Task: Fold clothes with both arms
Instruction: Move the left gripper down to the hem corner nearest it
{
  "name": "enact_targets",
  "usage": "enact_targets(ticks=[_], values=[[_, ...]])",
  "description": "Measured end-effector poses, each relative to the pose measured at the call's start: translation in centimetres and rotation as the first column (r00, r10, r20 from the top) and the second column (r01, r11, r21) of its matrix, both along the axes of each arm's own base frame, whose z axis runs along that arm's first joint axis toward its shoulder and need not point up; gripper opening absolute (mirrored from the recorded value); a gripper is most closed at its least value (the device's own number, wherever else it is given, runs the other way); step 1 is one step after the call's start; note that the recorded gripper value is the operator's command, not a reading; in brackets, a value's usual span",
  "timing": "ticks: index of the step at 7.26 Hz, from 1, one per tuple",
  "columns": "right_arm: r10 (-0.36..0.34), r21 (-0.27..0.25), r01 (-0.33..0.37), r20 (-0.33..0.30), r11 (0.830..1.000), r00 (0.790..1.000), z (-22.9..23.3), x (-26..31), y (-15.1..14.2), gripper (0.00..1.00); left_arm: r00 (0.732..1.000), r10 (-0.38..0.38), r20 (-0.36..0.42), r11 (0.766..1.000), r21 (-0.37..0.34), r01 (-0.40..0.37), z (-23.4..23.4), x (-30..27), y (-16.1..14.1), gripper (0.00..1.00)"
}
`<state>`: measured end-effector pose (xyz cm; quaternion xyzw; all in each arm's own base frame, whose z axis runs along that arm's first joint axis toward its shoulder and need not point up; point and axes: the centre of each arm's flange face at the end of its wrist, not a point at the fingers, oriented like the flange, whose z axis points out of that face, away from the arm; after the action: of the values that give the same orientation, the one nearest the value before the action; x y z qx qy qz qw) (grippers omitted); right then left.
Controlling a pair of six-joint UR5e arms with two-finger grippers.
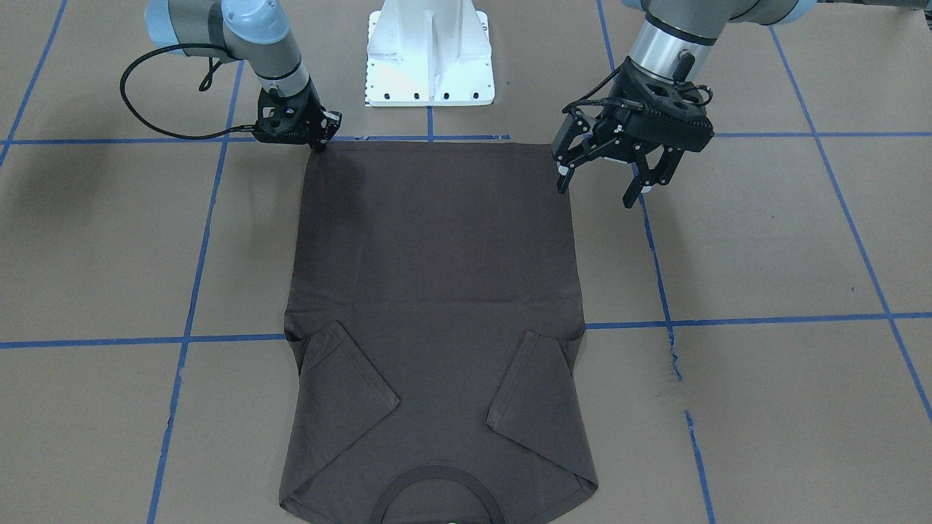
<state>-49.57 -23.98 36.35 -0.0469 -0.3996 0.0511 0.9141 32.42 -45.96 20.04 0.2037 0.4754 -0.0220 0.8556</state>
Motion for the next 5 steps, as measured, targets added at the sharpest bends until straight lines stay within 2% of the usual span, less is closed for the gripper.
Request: enact_targets(ticks=[3, 4, 5], values=[[0.008, 0.014, -0.008, 0.027, 1.000, 1.000, -1.3, 0.3, -0.1, 0.00, 1.000, 0.005, 0.006, 1.000, -0.024, -0.005, 0.5, 0.3, 0.1, 1.00], [0.011, 0.020, -0.012, 0.044, 1.000, 0.999, -2.0, 0.5, -0.1, 0.00, 1.000, 0.011, -0.003, 0.996, -0.083, -0.011, 1.3, 0.9, 0.7, 1.00], [0.017, 0.029, -0.019, 0.069, 0.999, 0.997, -3.1, 1.1, -0.4, 0.00, 1.000, 0.021, -0.018, 0.984, -0.175, -0.023, 2.7, 2.3, 2.5, 1.00]])
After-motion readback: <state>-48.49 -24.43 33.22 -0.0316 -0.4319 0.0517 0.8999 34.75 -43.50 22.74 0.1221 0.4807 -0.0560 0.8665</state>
